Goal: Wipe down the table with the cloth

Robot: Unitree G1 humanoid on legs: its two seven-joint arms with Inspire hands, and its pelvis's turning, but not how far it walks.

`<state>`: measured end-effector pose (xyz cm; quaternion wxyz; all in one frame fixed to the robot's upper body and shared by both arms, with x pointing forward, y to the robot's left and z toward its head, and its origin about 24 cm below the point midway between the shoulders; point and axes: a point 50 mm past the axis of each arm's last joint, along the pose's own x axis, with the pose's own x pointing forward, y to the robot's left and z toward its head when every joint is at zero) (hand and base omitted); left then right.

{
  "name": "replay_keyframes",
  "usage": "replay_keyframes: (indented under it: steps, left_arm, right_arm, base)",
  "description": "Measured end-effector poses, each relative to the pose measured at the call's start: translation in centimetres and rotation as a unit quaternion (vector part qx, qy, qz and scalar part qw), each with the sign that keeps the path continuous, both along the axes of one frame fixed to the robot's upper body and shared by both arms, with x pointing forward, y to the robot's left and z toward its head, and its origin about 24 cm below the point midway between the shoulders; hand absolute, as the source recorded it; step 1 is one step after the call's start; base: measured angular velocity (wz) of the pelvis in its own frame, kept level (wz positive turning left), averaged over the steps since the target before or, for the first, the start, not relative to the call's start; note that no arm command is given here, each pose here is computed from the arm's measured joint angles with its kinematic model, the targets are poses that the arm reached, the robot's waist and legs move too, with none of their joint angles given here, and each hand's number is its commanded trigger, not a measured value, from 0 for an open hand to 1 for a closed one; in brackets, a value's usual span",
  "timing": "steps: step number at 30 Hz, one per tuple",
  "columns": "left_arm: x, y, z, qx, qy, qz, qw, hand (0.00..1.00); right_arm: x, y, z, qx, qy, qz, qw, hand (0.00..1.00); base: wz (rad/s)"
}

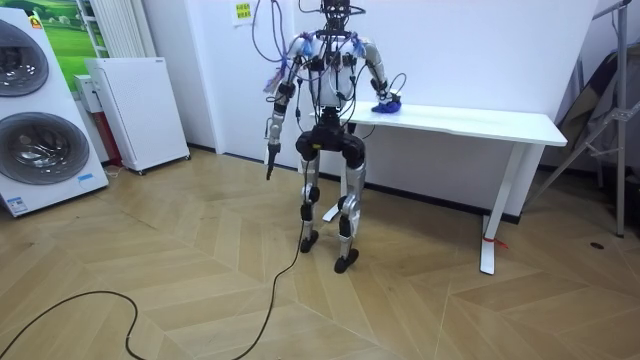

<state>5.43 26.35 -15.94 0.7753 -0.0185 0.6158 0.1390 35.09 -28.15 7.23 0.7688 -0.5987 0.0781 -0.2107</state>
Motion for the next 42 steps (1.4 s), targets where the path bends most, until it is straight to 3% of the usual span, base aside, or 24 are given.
replay_keyframes:
  steps: [6, 11, 16, 21, 24, 27, 29, 30, 32, 35, 37, 39, 42]
  left_arm:
    - [0.0, 0.2, 0.1, 0.001, -0.005, 0.0, 1.0, 0.0]
    - [-1.9, 1.4, 0.3, 0.019, 0.002, 0.04, 0.999, 0.0]
    - [-3.2, 2.3, 0.6, 0.037, 0.008, 0.06, 0.997, 0.0]
    - [-3.2, 2.1, 0.6, 0.05, 0.014, 0.041, 0.998, 0.0]
    - [-3.1, 1.1, 0.2, 0.05, 0.024, 0.026, 0.998, 0.0]
    - [-2.0, 0.9, 0.1, 0.053, 0.021, 0.007, 0.998, 0.0]
    - [0.6, 0.7, 0.2, 0.062, 0.004, -0.021, 0.998, 0.0]
    - [1.4, 0.6, 0.3, 0.062, -0.006, -0.023, 0.998, 0.0]
    - [4.9, 0.4, 0.9, 0.064, -0.047, -0.036, 0.996, 0.0]
    - [8.7, 0.2, 2.1, 0.064, -0.109, -0.047, 0.991, 0.0]
    - [8.9, 1.2, 2.6, 0.076, -0.118, -0.05, 0.989, 0.0]
    - [7.1, 2.1, 2.4, 0.084, -0.099, -0.034, 0.991, 0.0]
    - [2.2, 2.8, 1.3, 0.081, -0.04, -0.008, 0.996, 0.0]
  right_arm:
    - [-2.5, -1.9, -2.8, 0.07, 0.006, -0.03, 0.997, 1.0]
    - [-10.2, -5.2, -9.0, 0.157, 0.017, -0.128, 0.979, 1.0]
    - [-16.1, -8.1, -11.3, 0.188, 0.02, -0.22, 0.957, 1.0]
    - [-16.9, -8.2, -11.7, 0.183, 0.028, -0.23, 0.955, 1.0]
    - [-14.5, -7.3, -10.8, 0.167, 0.029, -0.219, 0.961, 1.0]
    - [-10.4, -3.6, -10.2, 0.154, 0.039, -0.166, 0.973, 1.0]
    - [-7.0, 1.4, -9.5, 0.137, 0.05, -0.085, 0.986, 1.0]
    - [-6.1, 2.7, -9.2, 0.132, 0.052, -0.061, 0.988, 1.0]
    - [-2.0, 7.8, -6.6, 0.111, 0.052, 0.039, 0.992, 1.0]
    - [0.8, 10.3, -3.4, 0.094, 0.036, 0.113, 0.989, 1.0]
    - [1.0, 10.6, -3.0, 0.111, 0.021, 0.127, 0.985, 1.0]
    - [0.2, 10.4, -4.0, 0.128, 0.021, 0.14, 0.982, 1.0]
    - [-1.9, 8.2, -6.2, 0.147, 0.023, 0.122, 0.981, 1.0]
  base:
    - [0.25]
    - [0.26]
    - [-0.03]
    - [-0.31]
    - [-0.78]
    - [-1.03]
    - [-0.68]
    - [-0.42]
    - [-0.18]
    - [0.62]
    - [0.89]
    - [0.5]
    - [0.62]
